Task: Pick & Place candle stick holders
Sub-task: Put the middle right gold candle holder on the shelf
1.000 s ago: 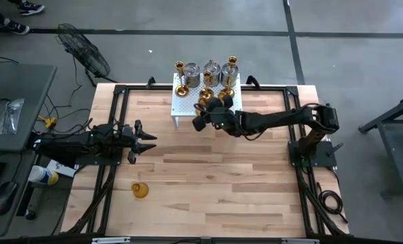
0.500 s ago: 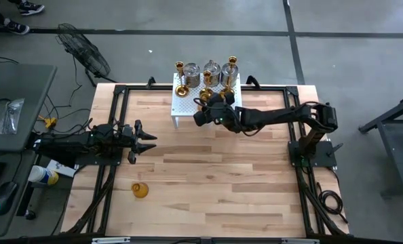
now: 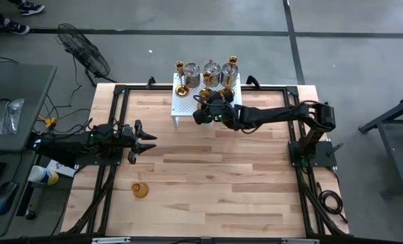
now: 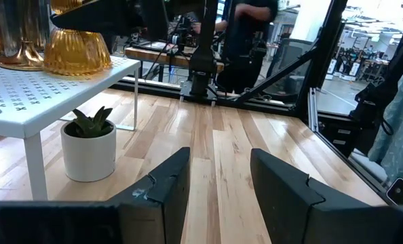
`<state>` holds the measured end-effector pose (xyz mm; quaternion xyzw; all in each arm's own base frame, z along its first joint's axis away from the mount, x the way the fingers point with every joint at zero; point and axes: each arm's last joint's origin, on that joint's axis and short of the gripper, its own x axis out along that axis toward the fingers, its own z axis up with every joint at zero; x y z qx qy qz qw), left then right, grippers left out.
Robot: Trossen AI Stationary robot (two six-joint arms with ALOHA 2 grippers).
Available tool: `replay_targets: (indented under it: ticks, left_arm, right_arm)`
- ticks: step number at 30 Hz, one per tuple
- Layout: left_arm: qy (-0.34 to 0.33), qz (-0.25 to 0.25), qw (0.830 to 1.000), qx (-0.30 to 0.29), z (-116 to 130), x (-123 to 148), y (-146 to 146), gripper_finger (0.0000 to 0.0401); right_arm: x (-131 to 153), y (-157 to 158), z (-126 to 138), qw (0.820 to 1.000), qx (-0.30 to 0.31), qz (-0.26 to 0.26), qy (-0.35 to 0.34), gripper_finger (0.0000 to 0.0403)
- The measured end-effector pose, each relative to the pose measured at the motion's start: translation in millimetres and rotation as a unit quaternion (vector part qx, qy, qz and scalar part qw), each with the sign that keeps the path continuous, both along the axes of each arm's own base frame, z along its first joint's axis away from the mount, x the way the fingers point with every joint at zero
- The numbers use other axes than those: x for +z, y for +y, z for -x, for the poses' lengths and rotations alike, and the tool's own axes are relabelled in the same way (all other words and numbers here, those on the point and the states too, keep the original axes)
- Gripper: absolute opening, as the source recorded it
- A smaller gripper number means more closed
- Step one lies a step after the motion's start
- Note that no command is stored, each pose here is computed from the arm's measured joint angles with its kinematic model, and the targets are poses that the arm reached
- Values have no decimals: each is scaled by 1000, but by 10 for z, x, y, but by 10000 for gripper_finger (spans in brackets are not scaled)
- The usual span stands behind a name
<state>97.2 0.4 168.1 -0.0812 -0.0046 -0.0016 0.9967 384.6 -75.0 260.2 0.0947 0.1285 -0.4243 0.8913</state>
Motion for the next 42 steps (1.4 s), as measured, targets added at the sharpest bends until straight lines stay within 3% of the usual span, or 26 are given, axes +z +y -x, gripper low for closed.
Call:
replay_targets:
  ticks: [19, 32, 42]
  left_arm:
    - [0, 0, 1000, 0, 0, 0, 0, 152]
    - [0, 0, 1000, 0, 0, 0, 0, 152]
    - [0, 0, 1000, 0, 0, 0, 0, 152]
  right_arm:
    - [-43, -6, -29, 1000, 9, 10, 14, 121]
    - [-23, -6, -36, 1000, 11, 15, 6, 226]
    - [-20, 2, -39, 1000, 15, 13, 5, 235]
